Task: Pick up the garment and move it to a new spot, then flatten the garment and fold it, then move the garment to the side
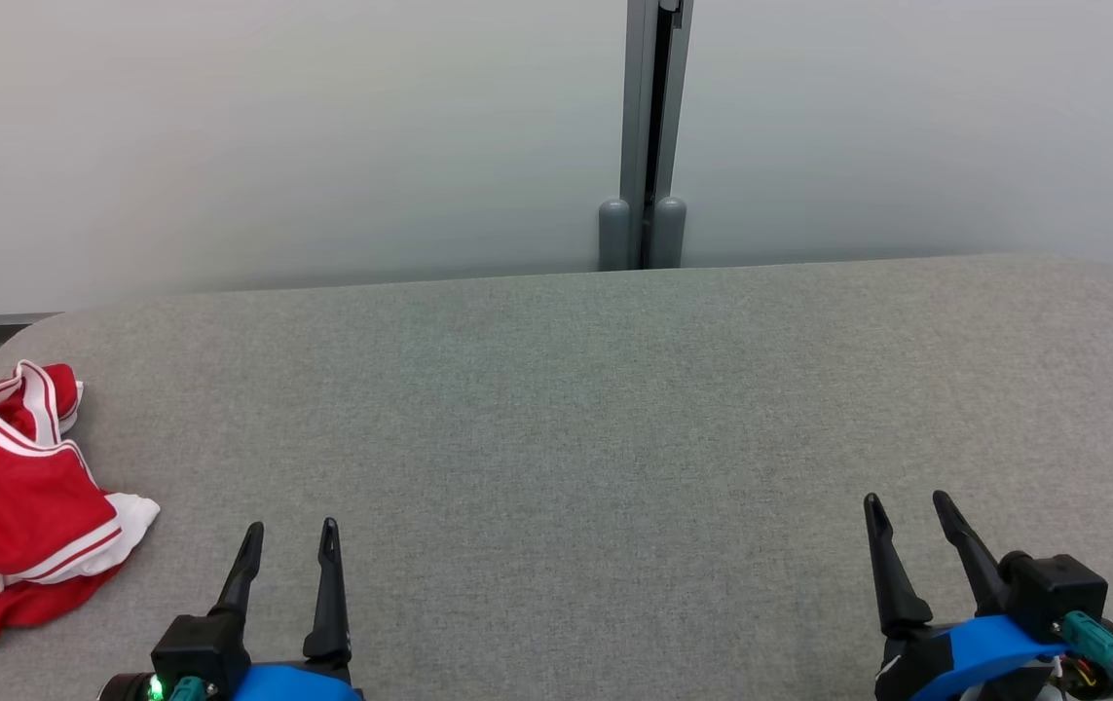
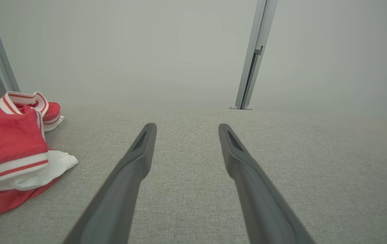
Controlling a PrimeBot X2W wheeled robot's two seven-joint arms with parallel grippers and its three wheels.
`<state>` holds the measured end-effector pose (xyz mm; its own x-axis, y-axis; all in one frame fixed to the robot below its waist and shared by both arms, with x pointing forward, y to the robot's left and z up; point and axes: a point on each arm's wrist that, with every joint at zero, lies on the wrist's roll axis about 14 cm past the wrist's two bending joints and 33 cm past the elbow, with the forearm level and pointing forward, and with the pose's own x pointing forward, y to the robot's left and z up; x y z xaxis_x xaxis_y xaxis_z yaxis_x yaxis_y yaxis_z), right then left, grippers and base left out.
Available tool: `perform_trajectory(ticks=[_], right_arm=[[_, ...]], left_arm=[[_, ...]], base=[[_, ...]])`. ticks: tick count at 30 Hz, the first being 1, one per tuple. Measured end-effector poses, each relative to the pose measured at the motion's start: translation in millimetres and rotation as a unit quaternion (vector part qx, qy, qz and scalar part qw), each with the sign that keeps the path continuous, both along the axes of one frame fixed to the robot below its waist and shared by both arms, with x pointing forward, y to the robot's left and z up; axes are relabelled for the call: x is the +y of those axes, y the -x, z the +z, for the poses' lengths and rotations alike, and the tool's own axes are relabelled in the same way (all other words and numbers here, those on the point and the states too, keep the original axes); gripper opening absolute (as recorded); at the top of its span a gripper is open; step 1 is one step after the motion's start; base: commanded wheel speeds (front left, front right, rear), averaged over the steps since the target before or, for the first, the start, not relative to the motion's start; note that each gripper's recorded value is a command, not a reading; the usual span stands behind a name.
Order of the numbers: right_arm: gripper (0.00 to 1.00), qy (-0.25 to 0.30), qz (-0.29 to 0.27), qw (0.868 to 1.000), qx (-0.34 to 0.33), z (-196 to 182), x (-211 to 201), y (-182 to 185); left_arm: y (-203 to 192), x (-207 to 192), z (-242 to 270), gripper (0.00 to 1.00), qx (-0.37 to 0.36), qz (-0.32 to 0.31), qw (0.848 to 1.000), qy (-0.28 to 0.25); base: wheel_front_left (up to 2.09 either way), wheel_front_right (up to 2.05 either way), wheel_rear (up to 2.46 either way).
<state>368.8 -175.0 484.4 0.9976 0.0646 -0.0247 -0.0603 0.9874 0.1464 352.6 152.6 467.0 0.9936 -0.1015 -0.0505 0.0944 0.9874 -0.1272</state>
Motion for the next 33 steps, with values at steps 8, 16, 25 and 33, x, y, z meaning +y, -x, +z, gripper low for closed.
perform_trajectory(ticks=[8, 16, 25, 33], right_arm=[[1.0, 0.023, 0.004, 1.0, -0.003, 0, 1, 2], [1.0, 0.022, 0.004, 1.0, -0.003, 0, 0, 4], [1.0, 0.02, 0.015, 1.0, -0.005, 0, 8, 3], [1.0, 0.017, 0.091, 0.996, -0.017, 8, 61, -16]], left_arm=[[2, -3, 3, 1.0, -0.01, -0.01, 1.0, -0.021], [3, -1, -1, 1.0, -0.004, -0.007, 1.0, -0.017], [9, 7, 1, 1.0, -0.007, 0.006, 1.0, -0.017], [39, 61, 12, 1.0, -0.026, 0.094, 0.995, -0.02]], base=[[0.0, 0.0, 0.0], [0.0, 0.0, 0.0], [0.0, 0.0, 0.0], [0.0, 0.0, 0.0]])
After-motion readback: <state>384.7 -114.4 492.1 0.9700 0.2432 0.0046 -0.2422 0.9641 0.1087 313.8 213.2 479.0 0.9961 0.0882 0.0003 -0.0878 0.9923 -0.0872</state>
